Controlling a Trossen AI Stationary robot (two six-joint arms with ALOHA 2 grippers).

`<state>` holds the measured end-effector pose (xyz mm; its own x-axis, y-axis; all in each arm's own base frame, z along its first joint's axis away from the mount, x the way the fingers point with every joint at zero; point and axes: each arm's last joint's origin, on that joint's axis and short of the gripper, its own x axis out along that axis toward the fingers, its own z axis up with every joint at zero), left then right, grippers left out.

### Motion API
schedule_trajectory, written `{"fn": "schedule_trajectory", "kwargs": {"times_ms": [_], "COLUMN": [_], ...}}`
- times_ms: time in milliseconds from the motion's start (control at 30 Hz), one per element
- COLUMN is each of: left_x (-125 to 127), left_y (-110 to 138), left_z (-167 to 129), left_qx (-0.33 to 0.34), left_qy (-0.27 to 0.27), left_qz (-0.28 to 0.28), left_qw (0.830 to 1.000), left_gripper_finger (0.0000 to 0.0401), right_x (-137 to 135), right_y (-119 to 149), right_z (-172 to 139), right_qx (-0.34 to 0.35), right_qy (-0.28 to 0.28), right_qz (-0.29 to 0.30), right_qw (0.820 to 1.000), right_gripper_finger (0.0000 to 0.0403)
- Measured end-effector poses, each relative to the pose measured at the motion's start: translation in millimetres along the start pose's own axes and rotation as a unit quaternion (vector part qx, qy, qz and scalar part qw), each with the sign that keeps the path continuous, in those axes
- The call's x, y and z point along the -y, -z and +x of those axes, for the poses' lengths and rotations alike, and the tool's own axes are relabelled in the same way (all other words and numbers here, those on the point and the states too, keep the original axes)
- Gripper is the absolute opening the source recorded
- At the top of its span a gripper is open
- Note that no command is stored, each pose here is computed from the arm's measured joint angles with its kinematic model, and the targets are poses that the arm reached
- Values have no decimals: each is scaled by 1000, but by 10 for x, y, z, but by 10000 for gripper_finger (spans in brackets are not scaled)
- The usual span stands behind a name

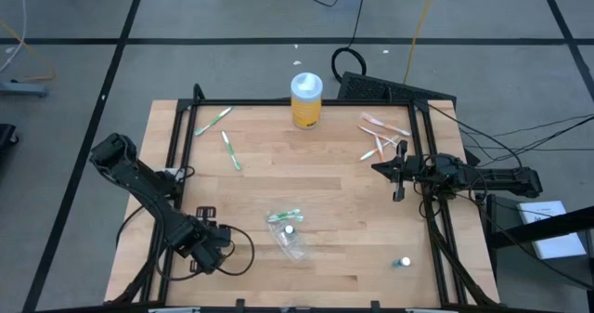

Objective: Pick & Place toothbrushing station
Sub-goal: Put the blue mouthwash into the transparent organizer

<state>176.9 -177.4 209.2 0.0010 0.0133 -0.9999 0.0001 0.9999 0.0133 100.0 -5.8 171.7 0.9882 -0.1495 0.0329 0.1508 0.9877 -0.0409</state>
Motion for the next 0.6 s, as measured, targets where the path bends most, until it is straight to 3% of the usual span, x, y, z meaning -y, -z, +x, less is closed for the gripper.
{"fn": "schedule_trajectory", "kwargs": {"times_ms": [133,333,600], "left_x": [11,48,51], "left_y": [-10,-44,-47], "left_z": [0,-2,-2], "left_qx": [5,21,21], "left_qy": [6,27,29], "left_qz": [0,8,-41], "left_qw": [1000,999,999], "left_gripper_finger": [169,101,98], "right_x": [0,0,0], "right_y": [0,0,0], "right_z": [0,0,0], "right_qx": [0,0,0], "right_qy": [0,0,0], "right_qz": [0,0,0], "right_qw": [1000,1000,1000], "right_gripper_finger": [4,4,4]}}
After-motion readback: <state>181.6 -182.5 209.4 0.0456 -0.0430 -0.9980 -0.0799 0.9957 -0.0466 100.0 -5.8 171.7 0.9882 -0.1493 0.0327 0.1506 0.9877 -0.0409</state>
